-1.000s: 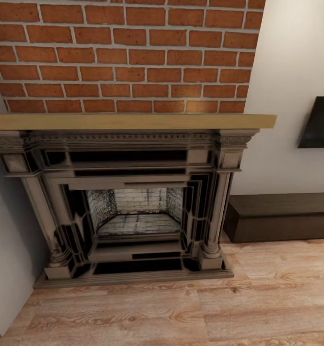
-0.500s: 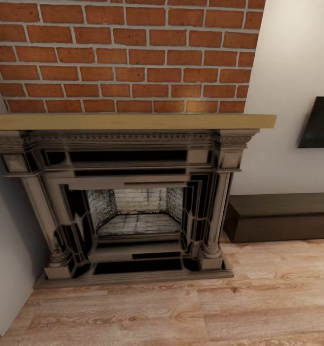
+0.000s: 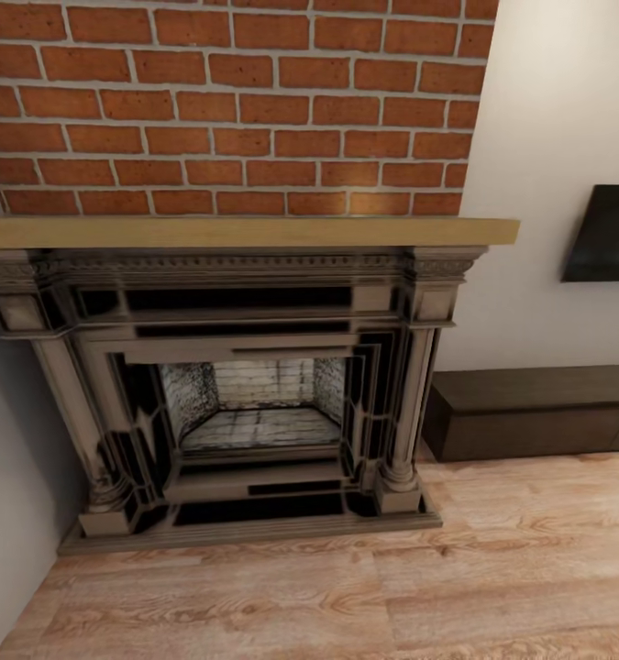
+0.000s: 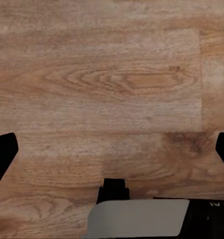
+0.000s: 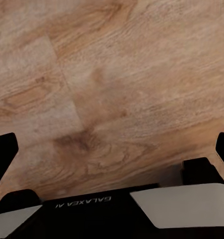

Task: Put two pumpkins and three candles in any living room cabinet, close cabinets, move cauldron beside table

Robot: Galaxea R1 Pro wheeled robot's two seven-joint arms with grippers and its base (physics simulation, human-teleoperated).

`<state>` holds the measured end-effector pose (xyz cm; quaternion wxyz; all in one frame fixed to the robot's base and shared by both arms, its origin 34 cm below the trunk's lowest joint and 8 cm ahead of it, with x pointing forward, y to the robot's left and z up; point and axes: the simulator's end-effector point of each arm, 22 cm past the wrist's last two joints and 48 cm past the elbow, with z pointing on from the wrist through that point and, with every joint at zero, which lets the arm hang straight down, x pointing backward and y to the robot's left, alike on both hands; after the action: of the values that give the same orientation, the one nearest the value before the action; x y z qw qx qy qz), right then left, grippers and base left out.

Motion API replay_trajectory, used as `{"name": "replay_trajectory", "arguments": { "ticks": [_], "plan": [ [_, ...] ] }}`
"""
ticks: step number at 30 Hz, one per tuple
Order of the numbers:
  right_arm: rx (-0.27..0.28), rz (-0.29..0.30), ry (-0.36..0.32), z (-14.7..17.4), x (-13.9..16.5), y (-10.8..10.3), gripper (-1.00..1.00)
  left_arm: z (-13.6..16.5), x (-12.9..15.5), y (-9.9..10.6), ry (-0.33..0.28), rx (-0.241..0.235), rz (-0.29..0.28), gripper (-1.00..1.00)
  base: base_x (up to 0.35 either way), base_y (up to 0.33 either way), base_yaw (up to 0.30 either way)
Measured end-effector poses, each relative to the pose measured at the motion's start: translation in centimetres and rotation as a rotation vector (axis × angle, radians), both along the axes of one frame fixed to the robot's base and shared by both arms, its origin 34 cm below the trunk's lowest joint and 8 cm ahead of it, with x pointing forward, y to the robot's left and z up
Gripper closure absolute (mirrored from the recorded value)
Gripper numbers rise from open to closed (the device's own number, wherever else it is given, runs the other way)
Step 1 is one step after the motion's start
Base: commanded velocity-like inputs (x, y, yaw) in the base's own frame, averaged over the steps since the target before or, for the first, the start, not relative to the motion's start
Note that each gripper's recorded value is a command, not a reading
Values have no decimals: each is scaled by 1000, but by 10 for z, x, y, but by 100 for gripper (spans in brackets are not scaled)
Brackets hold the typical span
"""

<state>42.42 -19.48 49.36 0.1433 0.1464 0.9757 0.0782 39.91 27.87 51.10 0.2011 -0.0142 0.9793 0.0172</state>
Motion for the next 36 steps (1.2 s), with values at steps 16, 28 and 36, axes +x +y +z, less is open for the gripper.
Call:
{"name": "replay_trajectory", "arguments": {
  "ticks": [16,28,36],
  "plan": [
    [0,5,-27,7,19,2,-100,6,19,11,-223,23,11,-100,-4,0,-244],
    [-4,1,-22,4,14,0,-100,1,10,12,-236,24,11,-100,-177,0,-266],
    [-12,-5,-38,3,15,-3,-100,0,8,12,-231,25,11,-100,-4,0,-269]
  ]
}}
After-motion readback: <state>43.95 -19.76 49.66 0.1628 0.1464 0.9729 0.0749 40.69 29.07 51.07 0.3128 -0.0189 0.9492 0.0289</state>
